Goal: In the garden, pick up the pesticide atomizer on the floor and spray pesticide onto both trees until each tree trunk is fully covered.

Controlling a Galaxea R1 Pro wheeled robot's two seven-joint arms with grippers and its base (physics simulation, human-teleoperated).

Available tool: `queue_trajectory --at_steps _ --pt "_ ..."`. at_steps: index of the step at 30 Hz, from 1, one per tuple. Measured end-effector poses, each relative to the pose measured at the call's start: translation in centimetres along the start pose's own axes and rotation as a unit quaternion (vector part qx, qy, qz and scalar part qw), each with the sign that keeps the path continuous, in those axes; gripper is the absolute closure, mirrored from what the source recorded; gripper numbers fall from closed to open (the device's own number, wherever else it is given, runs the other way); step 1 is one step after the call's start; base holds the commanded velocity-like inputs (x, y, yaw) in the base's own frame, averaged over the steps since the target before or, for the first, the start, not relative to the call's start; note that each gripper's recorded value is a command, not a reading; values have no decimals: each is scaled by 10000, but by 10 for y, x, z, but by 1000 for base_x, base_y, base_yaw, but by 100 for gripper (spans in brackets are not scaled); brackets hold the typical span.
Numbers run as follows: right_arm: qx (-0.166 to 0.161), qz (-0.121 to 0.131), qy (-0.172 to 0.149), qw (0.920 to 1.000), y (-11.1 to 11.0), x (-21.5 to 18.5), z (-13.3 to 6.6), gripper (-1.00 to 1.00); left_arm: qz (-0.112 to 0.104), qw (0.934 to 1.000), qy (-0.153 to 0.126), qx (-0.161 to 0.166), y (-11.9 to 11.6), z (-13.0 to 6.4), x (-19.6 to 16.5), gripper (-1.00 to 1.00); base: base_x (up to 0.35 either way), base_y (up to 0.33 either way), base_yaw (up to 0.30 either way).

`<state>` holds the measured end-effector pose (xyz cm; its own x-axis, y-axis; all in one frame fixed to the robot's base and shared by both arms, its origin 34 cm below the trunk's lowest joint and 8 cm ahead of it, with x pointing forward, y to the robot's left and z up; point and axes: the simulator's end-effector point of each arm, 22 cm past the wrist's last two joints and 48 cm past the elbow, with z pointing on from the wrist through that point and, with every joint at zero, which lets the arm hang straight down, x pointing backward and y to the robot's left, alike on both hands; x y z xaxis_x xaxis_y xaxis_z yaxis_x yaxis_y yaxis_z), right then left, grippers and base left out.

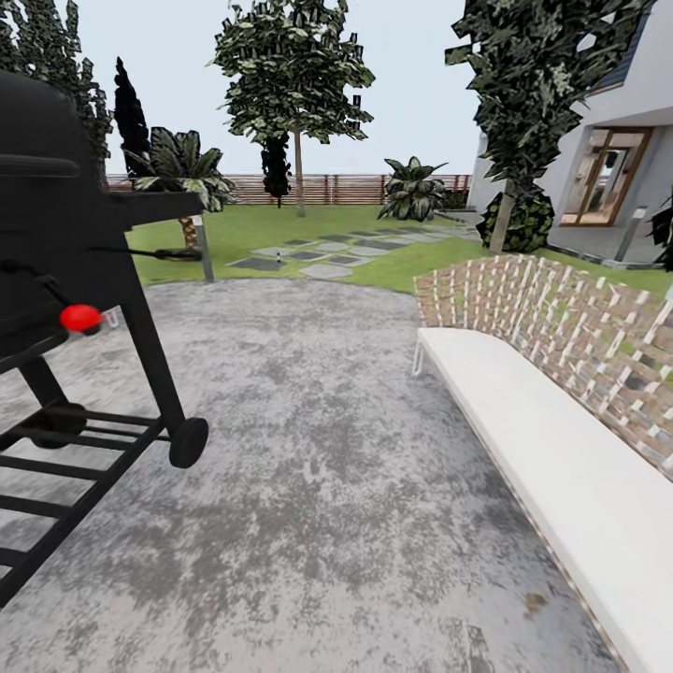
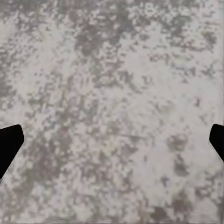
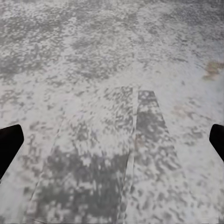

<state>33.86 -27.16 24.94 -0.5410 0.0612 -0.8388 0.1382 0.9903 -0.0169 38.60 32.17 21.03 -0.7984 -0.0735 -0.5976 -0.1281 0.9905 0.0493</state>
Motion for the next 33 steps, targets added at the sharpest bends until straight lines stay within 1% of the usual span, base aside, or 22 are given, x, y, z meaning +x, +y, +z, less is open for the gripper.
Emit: queue_trajectory --at_steps 15,17,20,22,23,24,26,30,33 --pt "2 2 -14 10000 0 -1 1 -100 1 10000 -2 2 0 0 0 -100 340 0 0" --pt "-29 -3 -75 10000 2 -6 3 -100 5 10000 0 3 0 0 0 -100 340 0 0" --pt "-102 -50 -263 9996 5 -20 10 -100 18 10000 1 9 -1 0 0 -100 340 0 0" --pt "-177 -103 -449 9988 8 -34 16 -100 22 10000 1 11 -1 0 0 -100 340 0 0" --pt "-292 -183 -647 9973 14 -49 22 -100 28 10000 0 13 -1 0 0 -100 340 0 0" --pt "-316 -207 -712 9967 16 -54 24 -100 31 10000 1 18 -1 0 0 -100 340 0 0" --pt "-321 -223 -754 9964 16 -57 25 -100 35 10000 1 21 -2 0 0 -100 340 0 0" --pt "-302 -280 -832 9957 9 -64 29 -100 45 10000 -1 34 -3 0 0 -100 340 0 0" --pt "-325 -304 -920 9948 11 -77 37 -100 45 10000 1 36 -4 0 0 -100 340 0 0"
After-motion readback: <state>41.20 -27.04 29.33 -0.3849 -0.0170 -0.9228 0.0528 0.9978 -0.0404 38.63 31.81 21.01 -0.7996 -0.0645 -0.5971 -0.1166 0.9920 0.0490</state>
